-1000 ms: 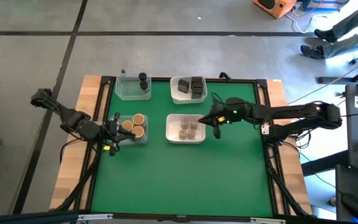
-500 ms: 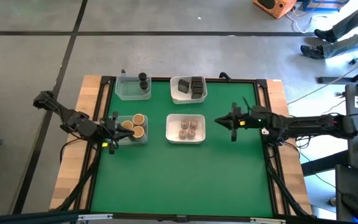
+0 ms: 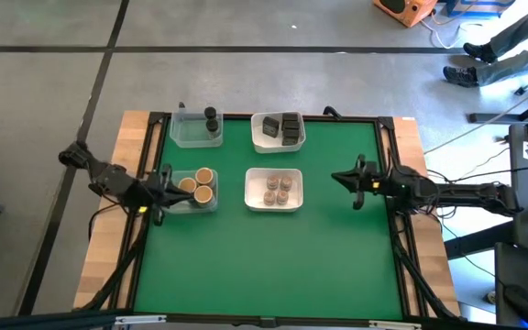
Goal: Sort spices by type
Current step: Return to home position
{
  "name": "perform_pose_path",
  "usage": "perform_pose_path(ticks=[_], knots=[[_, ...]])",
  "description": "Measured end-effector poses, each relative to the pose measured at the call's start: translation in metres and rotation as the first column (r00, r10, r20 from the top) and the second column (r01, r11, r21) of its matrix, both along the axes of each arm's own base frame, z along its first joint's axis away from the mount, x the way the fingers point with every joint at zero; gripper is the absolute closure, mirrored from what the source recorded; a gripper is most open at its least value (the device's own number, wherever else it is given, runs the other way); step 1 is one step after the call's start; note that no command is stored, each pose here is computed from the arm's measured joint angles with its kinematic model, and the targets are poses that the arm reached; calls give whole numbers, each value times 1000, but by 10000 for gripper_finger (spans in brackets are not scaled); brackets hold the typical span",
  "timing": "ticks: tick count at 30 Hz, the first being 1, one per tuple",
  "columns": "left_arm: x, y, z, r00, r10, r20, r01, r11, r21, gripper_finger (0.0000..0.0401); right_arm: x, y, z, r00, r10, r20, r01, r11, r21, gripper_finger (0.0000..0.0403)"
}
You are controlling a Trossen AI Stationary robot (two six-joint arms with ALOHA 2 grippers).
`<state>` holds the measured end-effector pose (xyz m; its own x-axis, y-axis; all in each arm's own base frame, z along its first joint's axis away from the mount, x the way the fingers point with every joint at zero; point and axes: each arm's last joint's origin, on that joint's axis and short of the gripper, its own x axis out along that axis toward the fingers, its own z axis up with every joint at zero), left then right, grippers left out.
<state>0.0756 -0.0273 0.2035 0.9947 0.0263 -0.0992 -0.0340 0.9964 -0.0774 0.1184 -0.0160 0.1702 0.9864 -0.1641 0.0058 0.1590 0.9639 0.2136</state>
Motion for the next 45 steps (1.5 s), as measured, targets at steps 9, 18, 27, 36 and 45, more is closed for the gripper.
perform_pose_path(ticks=[9,18,27,36,45], knots=[[14,5,-28,988,103,115,-112,991,75,400,-1,2,1,998,60,13,-60,998,7,393],[18,15,-30,993,46,106,-60,989,139,401,-1,2,-3,997,79,-18,-79,997,14,393],[19,22,-31,994,56,96,-70,986,148,401,-1,2,-13,989,79,-124,-78,997,17,393],[19,28,-31,987,130,94,-145,974,174,399,-5,3,-8,994,75,-77,-77,997,-14,393],[19,28,-31,986,134,95,-147,978,145,398,-17,4,-5,997,74,-37,-76,995,-59,393]])
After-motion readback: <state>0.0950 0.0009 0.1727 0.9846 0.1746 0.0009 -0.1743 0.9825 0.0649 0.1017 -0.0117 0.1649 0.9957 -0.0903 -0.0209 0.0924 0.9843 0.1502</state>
